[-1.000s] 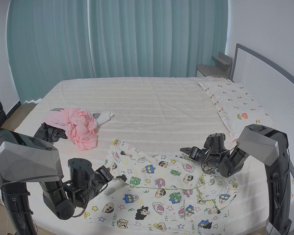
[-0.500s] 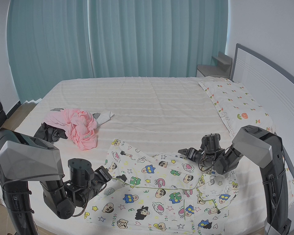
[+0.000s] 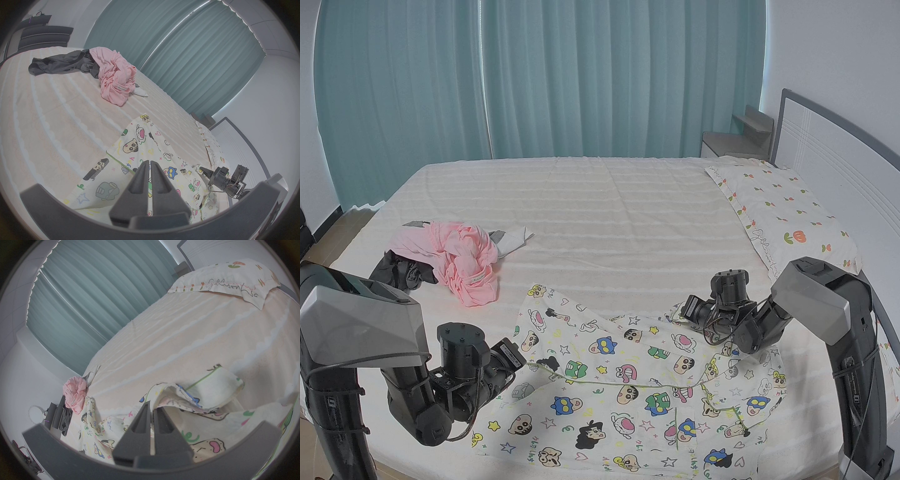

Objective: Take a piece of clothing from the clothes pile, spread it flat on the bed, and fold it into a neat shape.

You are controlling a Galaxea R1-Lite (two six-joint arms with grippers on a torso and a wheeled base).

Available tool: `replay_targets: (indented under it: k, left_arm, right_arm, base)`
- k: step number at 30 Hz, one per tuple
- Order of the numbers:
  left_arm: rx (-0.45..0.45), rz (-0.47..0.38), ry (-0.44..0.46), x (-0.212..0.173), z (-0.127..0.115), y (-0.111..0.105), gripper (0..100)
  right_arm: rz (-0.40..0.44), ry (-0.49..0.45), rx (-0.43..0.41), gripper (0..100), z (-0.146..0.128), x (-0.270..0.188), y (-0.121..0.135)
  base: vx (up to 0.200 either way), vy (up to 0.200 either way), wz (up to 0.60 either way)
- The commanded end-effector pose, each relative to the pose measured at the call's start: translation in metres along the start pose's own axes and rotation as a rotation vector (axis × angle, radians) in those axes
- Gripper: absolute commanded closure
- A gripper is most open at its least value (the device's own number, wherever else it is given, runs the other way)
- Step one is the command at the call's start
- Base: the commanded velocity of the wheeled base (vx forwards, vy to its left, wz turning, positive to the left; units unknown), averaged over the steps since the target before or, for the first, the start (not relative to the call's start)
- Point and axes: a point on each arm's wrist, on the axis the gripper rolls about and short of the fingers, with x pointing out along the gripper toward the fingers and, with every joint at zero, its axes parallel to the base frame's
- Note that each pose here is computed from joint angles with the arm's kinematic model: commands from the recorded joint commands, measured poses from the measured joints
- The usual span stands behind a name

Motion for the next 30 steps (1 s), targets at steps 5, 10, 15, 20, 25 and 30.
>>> replay_targets:
  k: [5,10,15,20,25,30]
  left_arm:
    - [0.0,0.012,-0.01,0.001,0.0,0.001,100]
    - [0.001,0.016,-0.011,0.001,-0.001,0.001,100]
    - [0.003,0.025,-0.005,0.003,-0.003,0.003,100]
    - [0.004,0.03,-0.003,0.004,-0.003,0.005,100]
    - [0.005,0.033,0.0,0.004,-0.004,0.005,100]
    - [0.005,0.035,0.0,0.004,-0.004,0.006,100]
  right_arm:
    - [0.032,-0.139,-0.004,100,0.02,0.004,0.014]
    - [0.024,-0.219,-0.007,100,0.031,0.016,0.019]
    - [0.016,-0.226,-0.075,100,0.035,0.021,0.018]
    - [-0.012,-0.2,-0.188,100,0.032,0.023,0.015]
    - [0.041,-0.286,-0.235,0,0.035,0.026,0.024]
    - [0.089,-0.38,-0.212,0,0.04,0.027,0.026]
  base:
    - [0.0,0.0,0.0]
    - [0.0,0.0,0.0]
    - [0.0,0.0,0.0]
    - [0.0,0.0,0.0]
    - [0.0,0.0,0.0]
    - [0.0,0.0,0.0]
